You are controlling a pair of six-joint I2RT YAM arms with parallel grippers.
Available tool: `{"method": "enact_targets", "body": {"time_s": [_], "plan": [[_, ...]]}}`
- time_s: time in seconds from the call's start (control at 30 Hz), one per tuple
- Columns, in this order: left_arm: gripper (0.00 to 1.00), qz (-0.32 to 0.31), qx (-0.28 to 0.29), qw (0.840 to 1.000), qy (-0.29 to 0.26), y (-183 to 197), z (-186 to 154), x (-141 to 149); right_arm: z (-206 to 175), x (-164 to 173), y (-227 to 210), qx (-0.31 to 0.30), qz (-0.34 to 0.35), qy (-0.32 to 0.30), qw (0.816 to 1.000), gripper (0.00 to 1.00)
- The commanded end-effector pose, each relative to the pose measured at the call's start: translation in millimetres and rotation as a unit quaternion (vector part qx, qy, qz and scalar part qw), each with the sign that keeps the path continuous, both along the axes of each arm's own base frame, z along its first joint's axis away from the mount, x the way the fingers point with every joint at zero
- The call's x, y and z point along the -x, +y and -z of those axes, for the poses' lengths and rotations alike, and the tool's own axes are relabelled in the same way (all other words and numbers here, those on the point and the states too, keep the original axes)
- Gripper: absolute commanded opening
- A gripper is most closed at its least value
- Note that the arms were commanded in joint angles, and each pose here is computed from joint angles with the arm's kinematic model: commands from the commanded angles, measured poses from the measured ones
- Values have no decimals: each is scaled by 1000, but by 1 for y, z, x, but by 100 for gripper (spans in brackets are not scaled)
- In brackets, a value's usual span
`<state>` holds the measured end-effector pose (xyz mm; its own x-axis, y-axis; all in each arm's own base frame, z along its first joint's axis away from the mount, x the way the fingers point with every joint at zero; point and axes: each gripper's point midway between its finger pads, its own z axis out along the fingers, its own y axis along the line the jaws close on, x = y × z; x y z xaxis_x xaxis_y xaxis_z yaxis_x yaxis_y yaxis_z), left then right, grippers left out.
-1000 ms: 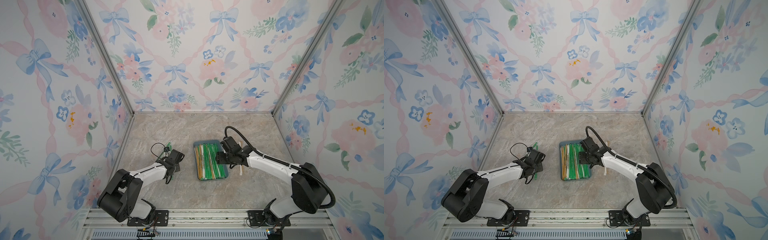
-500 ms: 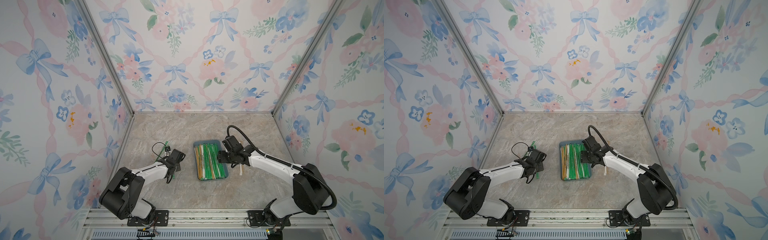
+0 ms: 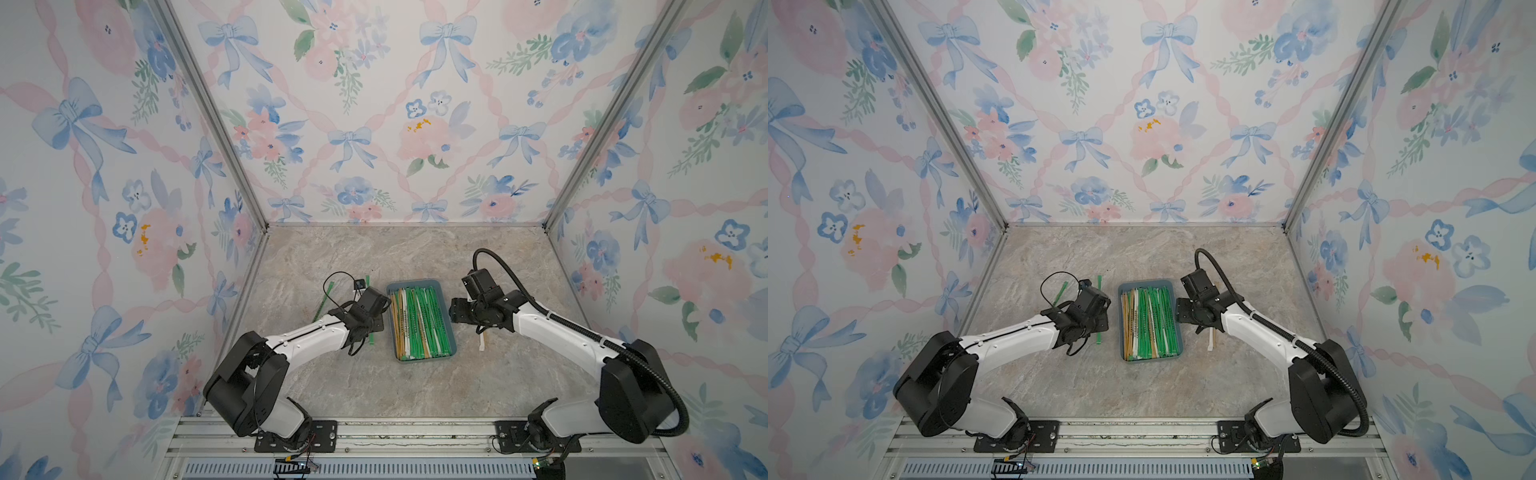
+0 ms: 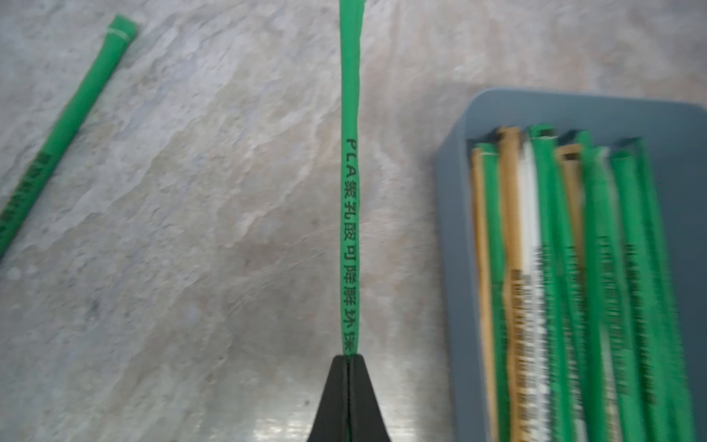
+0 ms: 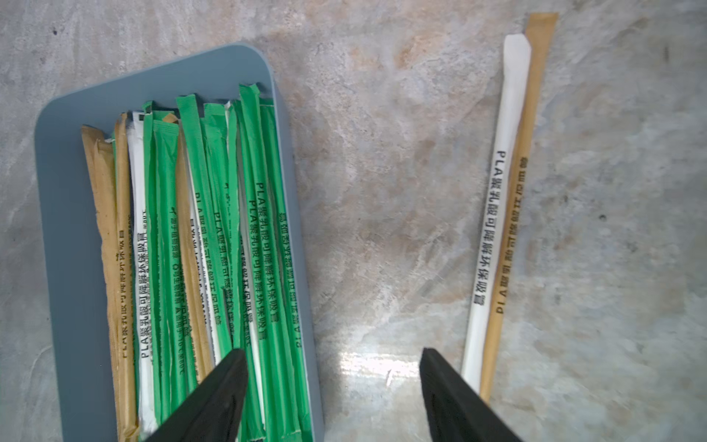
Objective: Put the straws into the storage box
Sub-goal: Pick up the straw from the center of the board, then place the straw in the storage box.
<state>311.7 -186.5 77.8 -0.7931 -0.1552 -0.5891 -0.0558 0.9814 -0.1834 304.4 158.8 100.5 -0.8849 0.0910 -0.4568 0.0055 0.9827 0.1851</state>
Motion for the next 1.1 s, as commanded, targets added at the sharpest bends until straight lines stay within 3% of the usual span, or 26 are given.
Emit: {"method": "enact_targets", "body": {"time_s": [0.0, 0.17, 0.4, 0.63, 0.8, 1.07], "plan": [[0, 21, 41, 999, 3, -35, -11, 1, 2, 8, -21, 20, 14, 6, 1000, 73], [0, 67, 93, 993, 18, -89, -13, 11, 11, 12, -48, 37, 52, 25, 998, 73], [4, 84, 109, 990, 41, -115, 5, 26, 14, 16, -67, 49, 70, 32, 996, 73], [47, 79, 95, 992, 10, -106, -7, 24, 19, 11, -59, 30, 54, 30, 998, 61], [64, 63, 82, 995, -13, -90, -14, 23, 24, 9, -56, 41, 40, 31, 998, 48], [91, 30, 74, 996, -41, -59, -25, 20, 41, 7, -55, 81, 21, 53, 995, 45]]}}
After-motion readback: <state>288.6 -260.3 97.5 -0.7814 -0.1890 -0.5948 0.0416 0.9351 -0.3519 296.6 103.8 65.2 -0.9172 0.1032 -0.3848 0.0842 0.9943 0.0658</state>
